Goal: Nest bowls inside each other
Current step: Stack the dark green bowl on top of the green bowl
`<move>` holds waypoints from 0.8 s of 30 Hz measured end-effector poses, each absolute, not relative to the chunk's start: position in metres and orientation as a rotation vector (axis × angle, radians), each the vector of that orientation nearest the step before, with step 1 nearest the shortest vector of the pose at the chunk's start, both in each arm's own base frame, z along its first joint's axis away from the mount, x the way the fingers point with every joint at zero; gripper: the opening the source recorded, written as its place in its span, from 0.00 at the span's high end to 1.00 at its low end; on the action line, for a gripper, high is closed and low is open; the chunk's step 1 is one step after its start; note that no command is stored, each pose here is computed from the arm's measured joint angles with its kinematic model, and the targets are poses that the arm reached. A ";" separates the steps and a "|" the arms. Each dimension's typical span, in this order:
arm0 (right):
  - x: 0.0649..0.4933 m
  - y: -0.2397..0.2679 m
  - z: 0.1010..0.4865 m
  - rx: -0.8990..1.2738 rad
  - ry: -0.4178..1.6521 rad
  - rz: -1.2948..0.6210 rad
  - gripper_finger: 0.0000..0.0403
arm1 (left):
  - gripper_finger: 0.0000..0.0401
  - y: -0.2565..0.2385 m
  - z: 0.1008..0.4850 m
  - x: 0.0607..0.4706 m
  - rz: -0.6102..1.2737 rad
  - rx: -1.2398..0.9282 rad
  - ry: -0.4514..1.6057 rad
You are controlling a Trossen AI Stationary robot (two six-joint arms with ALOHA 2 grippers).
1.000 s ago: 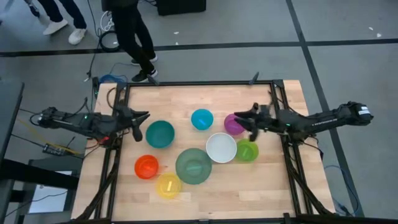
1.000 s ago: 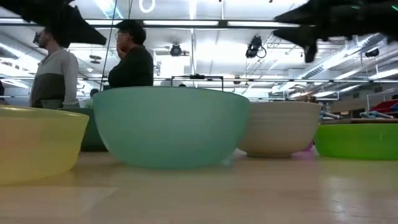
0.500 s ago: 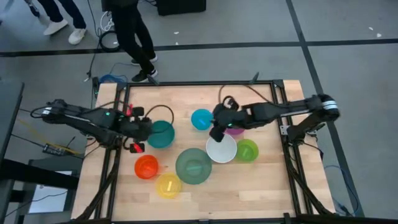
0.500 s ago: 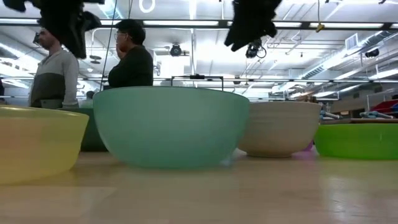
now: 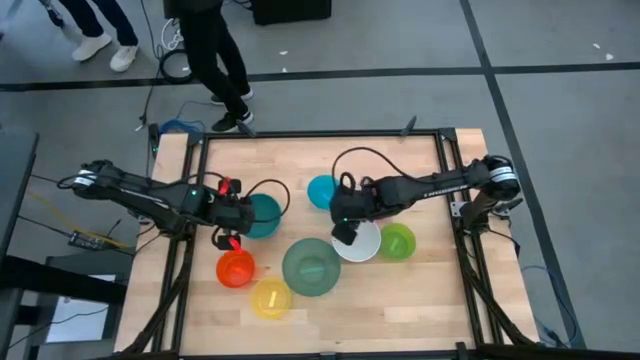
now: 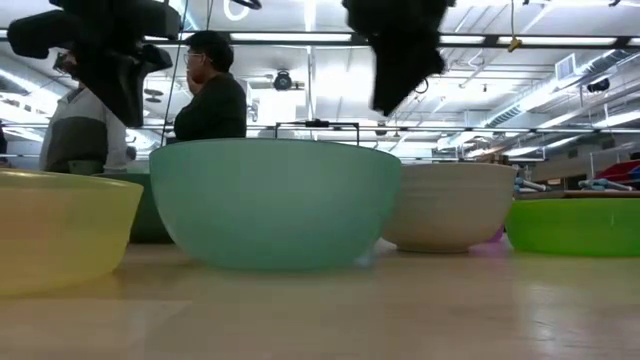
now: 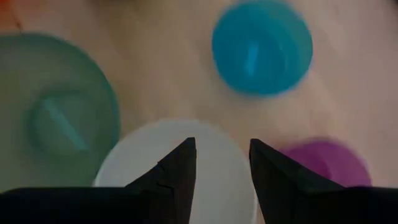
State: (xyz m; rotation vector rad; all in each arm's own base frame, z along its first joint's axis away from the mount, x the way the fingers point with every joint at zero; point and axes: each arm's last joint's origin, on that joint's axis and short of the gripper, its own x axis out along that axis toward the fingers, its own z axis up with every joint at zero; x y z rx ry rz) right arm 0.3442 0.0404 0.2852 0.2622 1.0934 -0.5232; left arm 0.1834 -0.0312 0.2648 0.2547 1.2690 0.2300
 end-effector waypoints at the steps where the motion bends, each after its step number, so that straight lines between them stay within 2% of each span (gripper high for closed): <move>1: 0.341 0.043 0.285 0.281 1.112 -0.531 0.66 | 0.84 -0.031 0.265 0.184 0.230 0.254 1.268; 8: 0.331 0.071 0.283 0.373 1.246 -0.390 0.66 | 0.84 -0.032 0.266 0.187 0.229 0.241 1.231; 16: 0.322 0.105 0.282 0.311 1.273 -0.277 0.66 | 0.84 -0.033 0.265 0.186 0.203 0.222 1.242; 24: 0.319 0.114 0.282 0.276 1.231 -0.328 0.66 | 0.84 -0.034 0.256 0.186 0.184 0.198 1.320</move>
